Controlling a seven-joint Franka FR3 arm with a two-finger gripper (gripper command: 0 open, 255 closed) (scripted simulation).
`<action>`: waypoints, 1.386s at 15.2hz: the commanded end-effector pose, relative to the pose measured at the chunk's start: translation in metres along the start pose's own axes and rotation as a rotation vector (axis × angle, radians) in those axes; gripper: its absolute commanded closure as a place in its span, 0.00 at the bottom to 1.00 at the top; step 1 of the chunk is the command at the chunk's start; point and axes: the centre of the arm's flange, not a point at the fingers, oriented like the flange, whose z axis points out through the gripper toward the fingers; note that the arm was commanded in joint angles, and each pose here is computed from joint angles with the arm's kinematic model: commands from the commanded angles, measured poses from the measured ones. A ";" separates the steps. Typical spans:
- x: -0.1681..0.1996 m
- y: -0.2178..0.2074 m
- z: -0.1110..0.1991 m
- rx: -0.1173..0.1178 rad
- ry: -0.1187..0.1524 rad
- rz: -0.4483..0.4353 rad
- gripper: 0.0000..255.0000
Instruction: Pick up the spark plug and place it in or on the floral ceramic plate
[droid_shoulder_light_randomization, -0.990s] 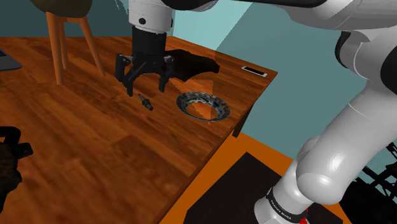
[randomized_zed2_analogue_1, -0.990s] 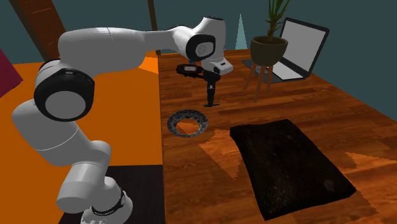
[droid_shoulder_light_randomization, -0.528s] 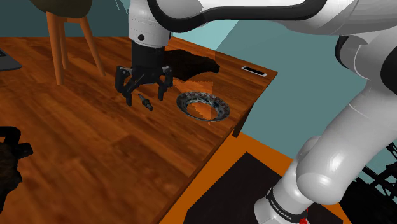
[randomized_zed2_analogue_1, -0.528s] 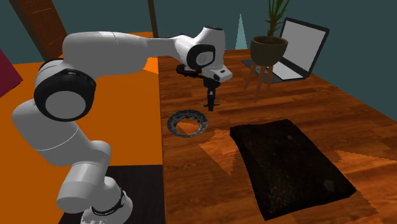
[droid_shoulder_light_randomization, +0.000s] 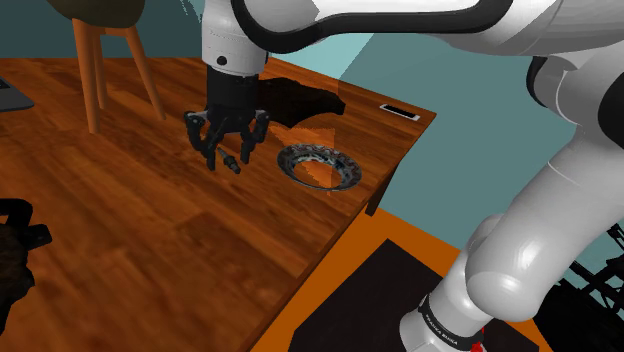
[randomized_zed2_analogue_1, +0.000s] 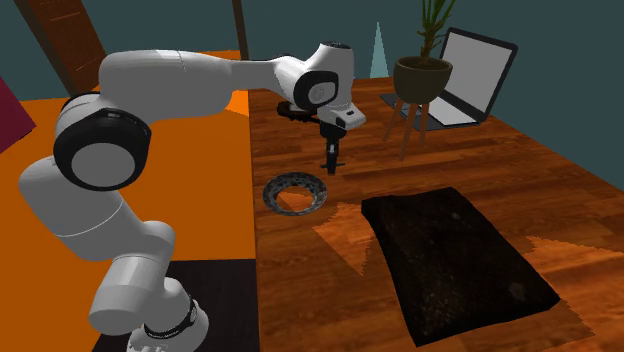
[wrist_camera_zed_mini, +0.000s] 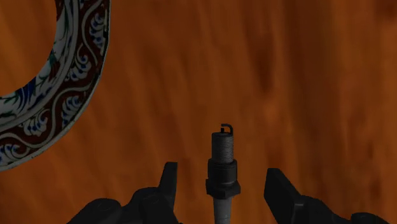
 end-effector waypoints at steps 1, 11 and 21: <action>0.000 0.000 0.000 0.000 0.000 0.000 1.00; 0.000 0.000 -0.011 0.000 0.000 0.000 1.00; 0.001 -0.002 -0.063 0.000 0.000 0.000 1.00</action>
